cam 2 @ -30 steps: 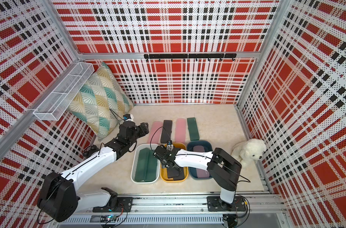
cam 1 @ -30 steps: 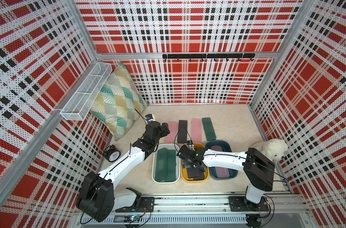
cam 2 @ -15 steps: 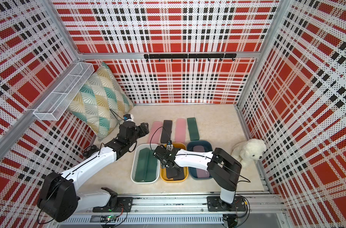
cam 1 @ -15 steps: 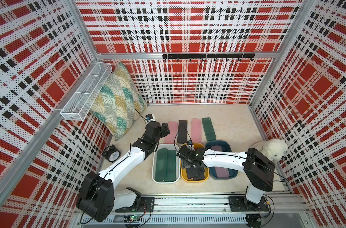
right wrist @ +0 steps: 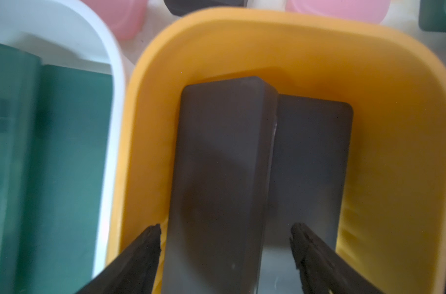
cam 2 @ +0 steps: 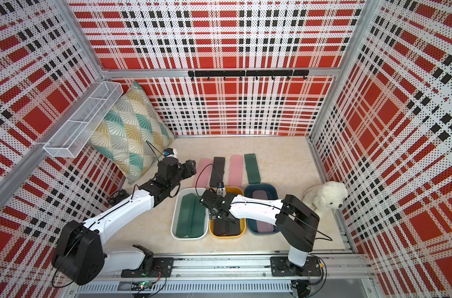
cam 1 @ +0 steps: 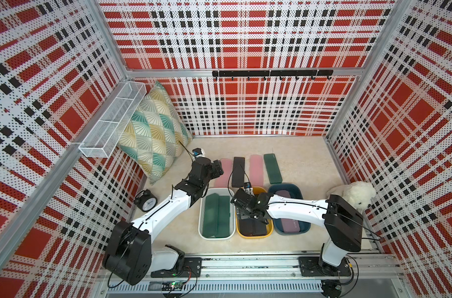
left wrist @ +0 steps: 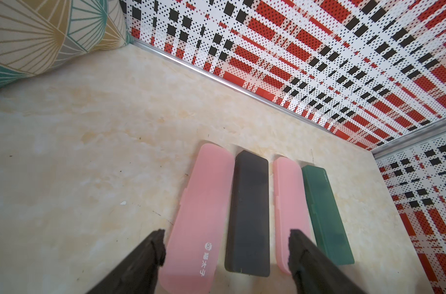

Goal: Place the pencil cases by color into the storage box
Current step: Place the pencil case at the storage box, then pick up the pencil case from the center of the board.

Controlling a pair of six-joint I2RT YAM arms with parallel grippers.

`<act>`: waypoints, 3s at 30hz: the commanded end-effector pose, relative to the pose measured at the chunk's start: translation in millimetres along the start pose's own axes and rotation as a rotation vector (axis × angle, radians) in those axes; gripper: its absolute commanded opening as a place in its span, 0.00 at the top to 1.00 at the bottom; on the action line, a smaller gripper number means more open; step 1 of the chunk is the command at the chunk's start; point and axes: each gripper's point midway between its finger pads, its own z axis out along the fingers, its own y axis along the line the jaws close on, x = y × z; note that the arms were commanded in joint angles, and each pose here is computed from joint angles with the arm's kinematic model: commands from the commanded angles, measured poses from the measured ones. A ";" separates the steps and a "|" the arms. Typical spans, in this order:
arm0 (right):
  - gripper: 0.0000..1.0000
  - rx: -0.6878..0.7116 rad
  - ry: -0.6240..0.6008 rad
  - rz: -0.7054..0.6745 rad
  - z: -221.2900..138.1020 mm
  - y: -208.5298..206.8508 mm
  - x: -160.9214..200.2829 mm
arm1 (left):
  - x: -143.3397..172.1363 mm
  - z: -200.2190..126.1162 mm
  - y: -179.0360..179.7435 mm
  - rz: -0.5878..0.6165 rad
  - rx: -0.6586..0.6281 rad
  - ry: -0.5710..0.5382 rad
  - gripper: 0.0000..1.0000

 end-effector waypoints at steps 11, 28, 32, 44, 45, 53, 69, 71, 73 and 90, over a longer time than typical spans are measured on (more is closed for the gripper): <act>0.14 0.004 -0.146 -0.027 -52.9 -17.5 -48.8 | 15.7 62.5 -11.3 0.163 -0.028 0.140 0.07; 0.14 0.001 -0.173 0.014 -60.9 -65.2 -73.1 | 38.0 116.9 8.9 0.496 -0.058 0.485 0.04; 0.14 0.005 -0.165 0.014 -57.6 -69.2 -72.2 | 48.6 120.7 18.7 0.560 -0.048 0.581 0.04; 0.13 0.002 -0.144 0.006 -48.5 -69.8 -70.9 | 88.4 135.2 30.5 0.593 -0.041 0.707 0.04; 0.13 0.001 -0.143 0.005 -47.9 -69.6 -70.6 | 91.2 136.2 30.1 0.596 -0.041 0.711 0.04; 0.13 0.002 -0.136 0.008 -45.3 -71.9 -67.0 | 101.1 141.7 27.7 0.610 -0.050 0.727 0.04; 0.13 -0.010 -0.127 0.010 -40.0 -69.5 -64.4 | 112.5 151.9 32.9 0.605 -0.091 0.745 0.04; 0.13 -0.010 -0.125 0.010 -39.7 -69.6 -63.9 | 113.1 154.3 33.1 0.602 -0.093 0.745 0.04; 0.13 -0.011 -0.126 0.011 -39.7 -69.4 -64.0 | 114.0 155.7 33.8 0.599 -0.098 0.746 0.04; 0.13 -0.021 -0.128 0.017 -38.7 -69.3 -61.9 | 119.6 154.0 58.9 0.569 -0.267 0.749 0.07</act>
